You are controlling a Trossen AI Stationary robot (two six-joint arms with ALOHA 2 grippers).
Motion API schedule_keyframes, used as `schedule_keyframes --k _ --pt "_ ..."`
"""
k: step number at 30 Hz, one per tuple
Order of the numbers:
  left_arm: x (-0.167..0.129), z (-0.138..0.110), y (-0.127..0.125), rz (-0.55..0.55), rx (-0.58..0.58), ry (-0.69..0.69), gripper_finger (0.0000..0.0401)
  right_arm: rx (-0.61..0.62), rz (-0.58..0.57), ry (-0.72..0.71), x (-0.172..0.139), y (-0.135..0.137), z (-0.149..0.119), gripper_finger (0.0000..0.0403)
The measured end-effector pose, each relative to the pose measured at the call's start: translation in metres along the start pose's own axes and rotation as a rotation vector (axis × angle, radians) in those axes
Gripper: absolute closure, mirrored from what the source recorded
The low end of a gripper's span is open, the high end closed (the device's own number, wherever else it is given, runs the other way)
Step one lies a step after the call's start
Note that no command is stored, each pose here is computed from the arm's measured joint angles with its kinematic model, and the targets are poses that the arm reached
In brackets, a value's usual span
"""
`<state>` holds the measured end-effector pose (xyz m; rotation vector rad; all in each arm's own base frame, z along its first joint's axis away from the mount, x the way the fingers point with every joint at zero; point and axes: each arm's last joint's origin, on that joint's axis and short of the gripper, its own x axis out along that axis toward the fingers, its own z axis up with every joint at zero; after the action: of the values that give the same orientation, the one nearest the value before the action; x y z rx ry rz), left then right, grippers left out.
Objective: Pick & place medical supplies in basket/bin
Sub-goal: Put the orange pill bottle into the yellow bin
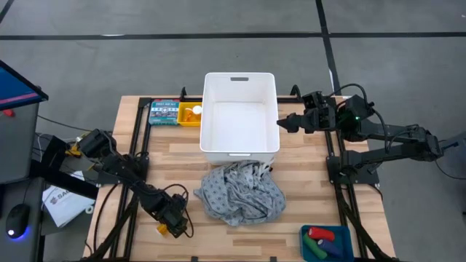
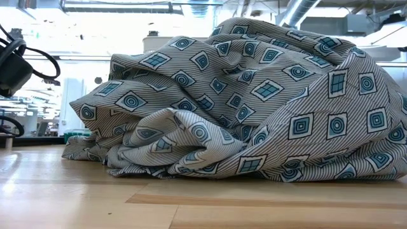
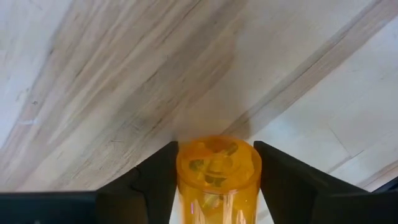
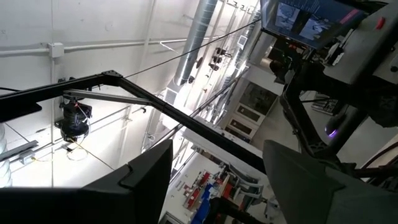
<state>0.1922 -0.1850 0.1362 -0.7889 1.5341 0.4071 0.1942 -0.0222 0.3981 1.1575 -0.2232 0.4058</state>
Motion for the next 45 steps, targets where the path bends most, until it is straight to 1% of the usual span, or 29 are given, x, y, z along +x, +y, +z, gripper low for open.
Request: schedule_keyframes --k 4,14,17,21,24,27,31,37,40,45 --pt "0.0 0.0 0.0 0.0 0.0 0.0 0.0217 0.0 0.0 0.0 0.0 0.0 0.0 0.0158" --pt "-0.003 0.009 0.003 0.02 -0.036 -0.014 0.0221 0.0 -0.001 -0.006 0.0 0.0 0.0 0.0158" --pt "-0.004 0.011 0.004 0.024 -0.044 -0.015 0.0223 0.003 0.027 -0.018 0.0 0.003 0.001 0.0158" --pt "-0.013 0.012 0.008 0.029 -0.053 -0.032 0.022 0.003 0.038 -0.023 0.0 0.004 0.001 0.0158" --pt "-0.027 0.014 0.016 0.051 -0.07 -0.057 0.0222 0.003 0.039 -0.024 0.0 0.004 0.001 0.0158" --pt "-0.047 0.017 0.026 0.056 -0.095 -0.114 0.0223 0.003 0.039 -0.024 0.0 0.004 0.001 0.0158" --pt "-0.079 0.025 0.045 0.031 -0.151 -0.222 0.0222 -0.006 0.046 -0.025 0.0 0.005 0.002 0.0158" --pt "-0.124 0.04 0.074 -0.067 -0.244 -0.45 0.0222 -0.031 0.06 -0.025 0.0 0.006 0.002 0.0158" --pt "-0.139 0.047 0.093 -0.056 -0.286 -0.529 0.0222 -0.035 0.058 -0.024 0.0 0.006 0.002 0.0158" --pt "-0.16 0.061 0.117 -0.052 -0.394 -0.709 0.0222 -0.047 0.058 -0.024 0.0 0.006 0.002 0.0158"
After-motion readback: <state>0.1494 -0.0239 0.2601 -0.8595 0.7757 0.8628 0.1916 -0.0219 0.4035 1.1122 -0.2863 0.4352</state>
